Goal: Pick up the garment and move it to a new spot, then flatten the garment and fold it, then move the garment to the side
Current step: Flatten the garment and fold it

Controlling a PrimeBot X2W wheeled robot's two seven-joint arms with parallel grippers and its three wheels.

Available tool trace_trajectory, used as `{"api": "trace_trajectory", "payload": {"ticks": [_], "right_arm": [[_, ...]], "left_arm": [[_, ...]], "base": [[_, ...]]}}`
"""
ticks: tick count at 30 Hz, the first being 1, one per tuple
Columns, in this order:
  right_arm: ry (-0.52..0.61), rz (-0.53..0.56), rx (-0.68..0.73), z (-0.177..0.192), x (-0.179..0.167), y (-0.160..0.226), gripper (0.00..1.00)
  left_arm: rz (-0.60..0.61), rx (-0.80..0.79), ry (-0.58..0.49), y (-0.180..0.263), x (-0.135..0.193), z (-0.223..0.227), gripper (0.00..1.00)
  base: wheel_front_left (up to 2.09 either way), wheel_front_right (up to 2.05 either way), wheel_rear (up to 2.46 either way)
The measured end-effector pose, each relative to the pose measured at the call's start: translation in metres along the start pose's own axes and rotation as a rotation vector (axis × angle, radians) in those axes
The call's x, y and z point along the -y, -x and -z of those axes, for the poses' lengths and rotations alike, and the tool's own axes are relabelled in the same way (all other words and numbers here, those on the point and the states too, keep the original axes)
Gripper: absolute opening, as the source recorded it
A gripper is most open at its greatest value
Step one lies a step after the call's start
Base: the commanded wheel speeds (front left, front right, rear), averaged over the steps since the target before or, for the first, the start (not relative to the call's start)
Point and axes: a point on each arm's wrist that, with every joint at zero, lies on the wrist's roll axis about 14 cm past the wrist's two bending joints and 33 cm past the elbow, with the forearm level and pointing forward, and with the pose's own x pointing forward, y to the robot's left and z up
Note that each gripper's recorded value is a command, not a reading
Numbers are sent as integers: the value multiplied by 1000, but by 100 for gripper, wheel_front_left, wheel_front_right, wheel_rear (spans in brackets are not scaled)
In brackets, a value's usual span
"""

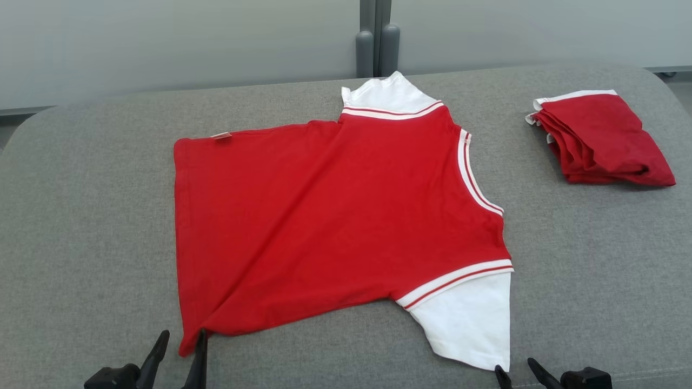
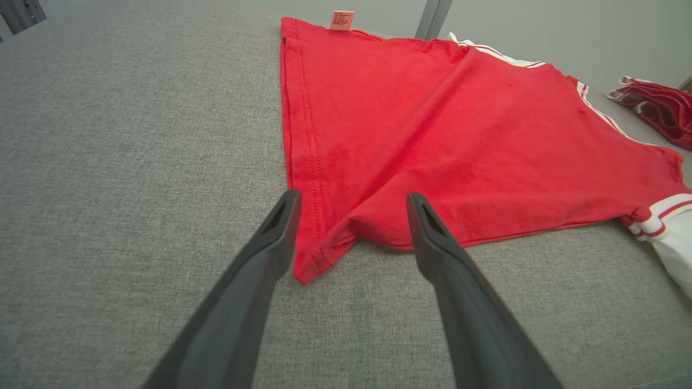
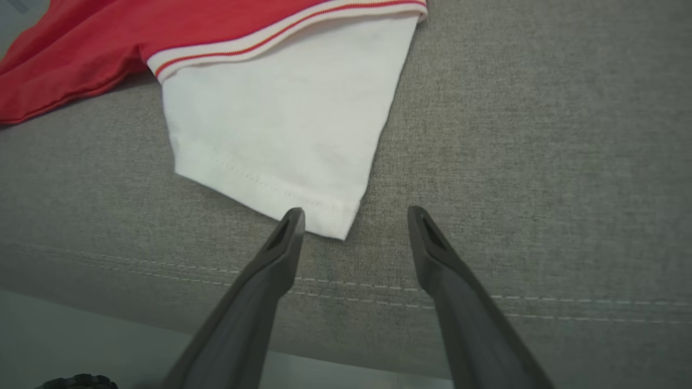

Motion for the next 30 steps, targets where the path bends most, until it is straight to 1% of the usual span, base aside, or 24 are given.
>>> {"api": "trace_trajectory", "payload": {"ticks": [1,3,6,9,10,12,13,14,15,16,22,25,30], "right_arm": [[-3,-5,-5,1,-1,-1,73],[-2,-11,-6,0,-1,-5,54],[-3,-19,2,-5,-2,-11,47],[-24,-21,-12,-2,-4,-14,35],[-41,-23,-25,1,-6,-15,32],[-50,-27,-50,7,-9,-14,33],[-55,-27,-55,9,-9,-14,31],[-59,-28,-59,10,-8,-14,25],[-60,-28,-62,11,-8,-14,16],[-61,-28,-68,12,-8,-14,0],[-83,-23,-66,10,-5,-18,0],[-103,3,-38,1,4,-23,0],[-96,33,-9,-9,18,-27,0]], "left_arm": [[-3,-6,1,-1,-1,1,100],[-7,-15,-1,-3,-3,4,100],[-12,-31,4,-3,-4,8,100],[-17,-47,4,-3,-6,13,100],[-17,-50,4,-3,-6,14,100],[-18,-56,2,-4,-7,15,100],[-20,-58,2,-4,-8,16,100],[-22,-60,2,-4,-9,16,100],[-24,-61,1,-4,-9,17,100],[-26,-65,1,-4,-10,18,100],[-41,-93,2,-5,-16,25,100],[-34,-121,2,-5,-14,33,100],[-42,-152,10,-5,-17,42,100]], "base": [[0,0,0],[0,0,0],[0,0,0],[0,0,0],[0,0,0],[0,0,0],[0,0,0],[0,0,0],[0,0,0],[0,0,0],[0,0,0],[0,0,0],[0,0,0]]}}
